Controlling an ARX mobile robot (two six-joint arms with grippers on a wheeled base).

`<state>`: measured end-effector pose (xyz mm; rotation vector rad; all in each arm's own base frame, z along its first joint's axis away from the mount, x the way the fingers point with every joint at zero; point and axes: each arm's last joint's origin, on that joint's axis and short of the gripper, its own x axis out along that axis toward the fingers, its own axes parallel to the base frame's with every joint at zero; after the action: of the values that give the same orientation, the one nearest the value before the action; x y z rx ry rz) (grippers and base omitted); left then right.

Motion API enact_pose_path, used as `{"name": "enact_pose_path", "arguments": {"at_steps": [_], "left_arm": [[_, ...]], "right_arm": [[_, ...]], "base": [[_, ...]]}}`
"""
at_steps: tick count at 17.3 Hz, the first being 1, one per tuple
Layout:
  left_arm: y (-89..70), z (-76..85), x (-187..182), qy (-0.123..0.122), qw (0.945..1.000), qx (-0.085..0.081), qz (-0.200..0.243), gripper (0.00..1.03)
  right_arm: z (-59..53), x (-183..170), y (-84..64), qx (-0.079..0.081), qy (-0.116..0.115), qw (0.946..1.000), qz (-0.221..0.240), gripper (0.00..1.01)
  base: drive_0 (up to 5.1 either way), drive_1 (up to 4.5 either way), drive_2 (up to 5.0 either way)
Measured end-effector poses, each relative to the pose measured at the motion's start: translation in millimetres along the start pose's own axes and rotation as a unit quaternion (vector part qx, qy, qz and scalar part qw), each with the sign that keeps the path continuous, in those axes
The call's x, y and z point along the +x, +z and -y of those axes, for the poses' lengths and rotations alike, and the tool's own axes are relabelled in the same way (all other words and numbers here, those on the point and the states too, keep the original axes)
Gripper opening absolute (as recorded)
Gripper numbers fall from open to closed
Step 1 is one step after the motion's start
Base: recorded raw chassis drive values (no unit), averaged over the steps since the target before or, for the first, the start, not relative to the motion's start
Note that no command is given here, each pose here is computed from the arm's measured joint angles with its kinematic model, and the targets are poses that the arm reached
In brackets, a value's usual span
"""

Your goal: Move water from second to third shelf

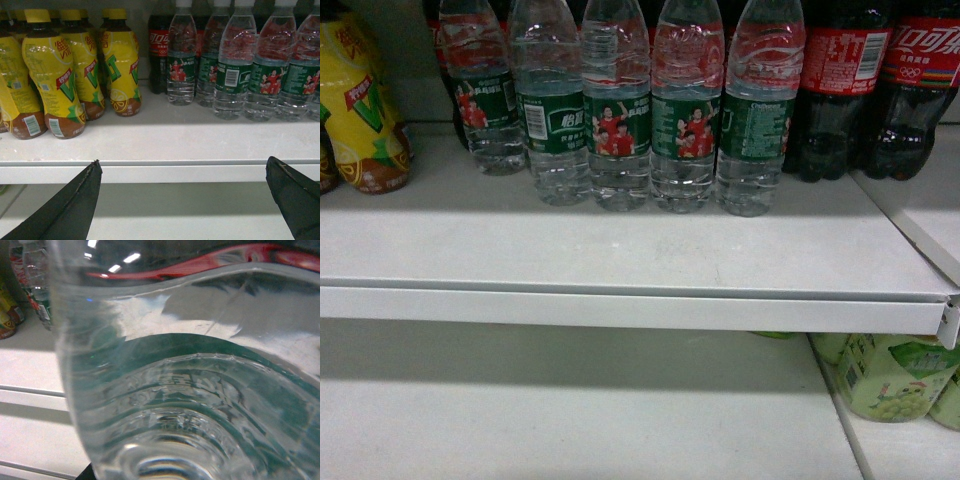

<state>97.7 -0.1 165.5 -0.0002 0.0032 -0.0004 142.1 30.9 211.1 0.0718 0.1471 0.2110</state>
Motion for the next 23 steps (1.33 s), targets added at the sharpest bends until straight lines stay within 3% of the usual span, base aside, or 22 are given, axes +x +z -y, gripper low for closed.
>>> {"name": "enact_pose_path", "arguments": {"at_steps": [3, 8, 12, 23], "left_arm": [[0.0, 0.0, 0, 0.000, 1.0000, 0.000, 0.000, 0.98], [0.0, 0.0, 0, 0.000, 1.0000, 0.000, 0.000, 0.98], [0.0, 0.0, 0, 0.000, 1.0000, 0.000, 0.000, 0.98], [0.0, 0.0, 0, 0.000, 1.0000, 0.000, 0.000, 0.98]], "right_arm": [[3.0, -8, -4.8, 0.014, -0.010, 0.9998, -0.010, 0.43], [9.4, -17, 6.4, 0.027, -0.047, 0.9984, 0.017, 0.43], [8.7, -18, 6.6, 0.028, -0.038, 0.9988, 0.015, 0.43], [8.7, -18, 7.2, 0.028, -0.038, 0.9987, 0.019, 0.43]], "base": [[0.0, 0.00, 0.0], [0.0, 0.00, 0.0], [0.0, 0.00, 0.0], [0.0, 0.00, 0.0]]}}
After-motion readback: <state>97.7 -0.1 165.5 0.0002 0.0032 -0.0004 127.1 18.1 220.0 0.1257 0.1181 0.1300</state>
